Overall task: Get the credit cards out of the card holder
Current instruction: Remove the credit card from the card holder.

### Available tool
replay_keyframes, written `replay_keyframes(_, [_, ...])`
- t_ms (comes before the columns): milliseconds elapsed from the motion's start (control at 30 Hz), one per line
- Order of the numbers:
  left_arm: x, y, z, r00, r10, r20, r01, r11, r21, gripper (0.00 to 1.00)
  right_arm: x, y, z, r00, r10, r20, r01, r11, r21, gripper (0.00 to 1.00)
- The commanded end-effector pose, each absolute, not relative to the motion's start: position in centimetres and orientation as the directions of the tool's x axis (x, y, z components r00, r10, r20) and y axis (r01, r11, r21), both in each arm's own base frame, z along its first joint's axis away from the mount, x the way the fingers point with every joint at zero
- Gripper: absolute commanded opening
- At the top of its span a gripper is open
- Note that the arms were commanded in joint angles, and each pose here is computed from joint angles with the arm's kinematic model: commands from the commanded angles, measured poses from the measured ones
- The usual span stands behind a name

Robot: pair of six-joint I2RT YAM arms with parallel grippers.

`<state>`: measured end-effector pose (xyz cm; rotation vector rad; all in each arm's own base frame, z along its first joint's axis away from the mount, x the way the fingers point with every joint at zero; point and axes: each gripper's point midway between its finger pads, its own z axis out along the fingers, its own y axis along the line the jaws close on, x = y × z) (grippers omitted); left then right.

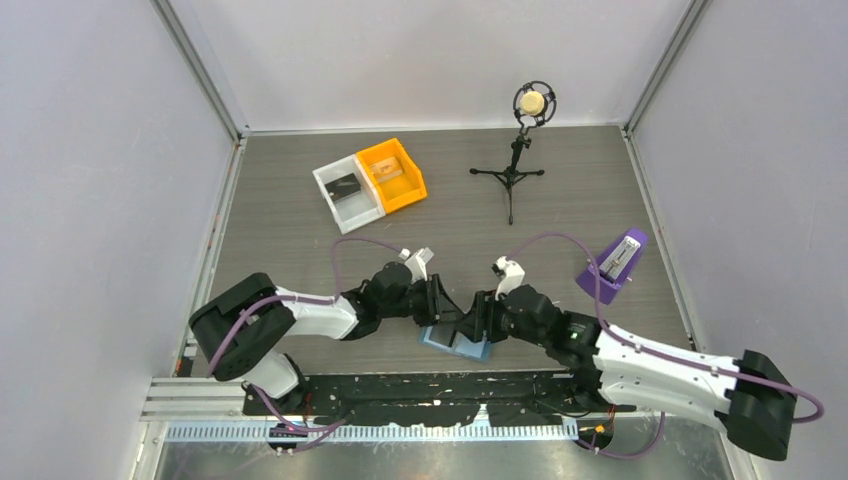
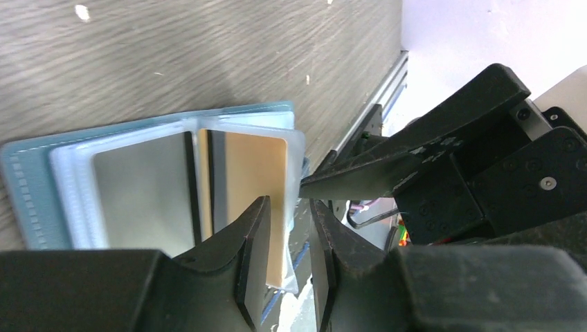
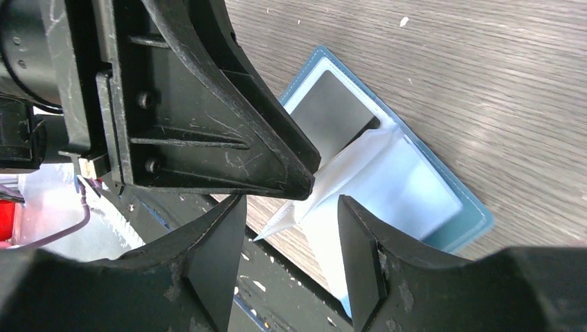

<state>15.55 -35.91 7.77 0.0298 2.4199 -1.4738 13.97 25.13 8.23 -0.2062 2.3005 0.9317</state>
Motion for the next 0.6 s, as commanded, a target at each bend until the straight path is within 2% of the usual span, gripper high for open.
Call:
replay_keyframes(0, [14.3,-38.1,10.2,-0.952,-0.1,-0.29,0.233,0.383,-0.894,0.29,15.2,23.1,11.2,-0.722,0.163,-0.672,-0.336,0.767,0.547,0.58])
replay_keyframes(133, [13.9,-38.9,9.2,-0.957,-0.074,-0.281,0.229,0.4,-0.888,0.29,14.9,22.5,13.1,-0.697,0.216,-0.684,-0.346,0.734,0.584,0.54])
replay_keyframes(333, [14.0,-39.4,8.9,-0.956,-0.08,-0.282,0.228,0.401,-0.887,0.29,14.6,22.5,13.3,-0.698,0.221,-0.681,-0.356,0.718,0.598,0.42])
replay_keyframes(567, [16.1,-35.8,9.7,-0.923,-0.153,-0.354,0.244,0.479,-0.843,0.3,14.5,23.6,12.6,-0.718,0.207,-0.664,-0.367,0.699,0.614,0.35])
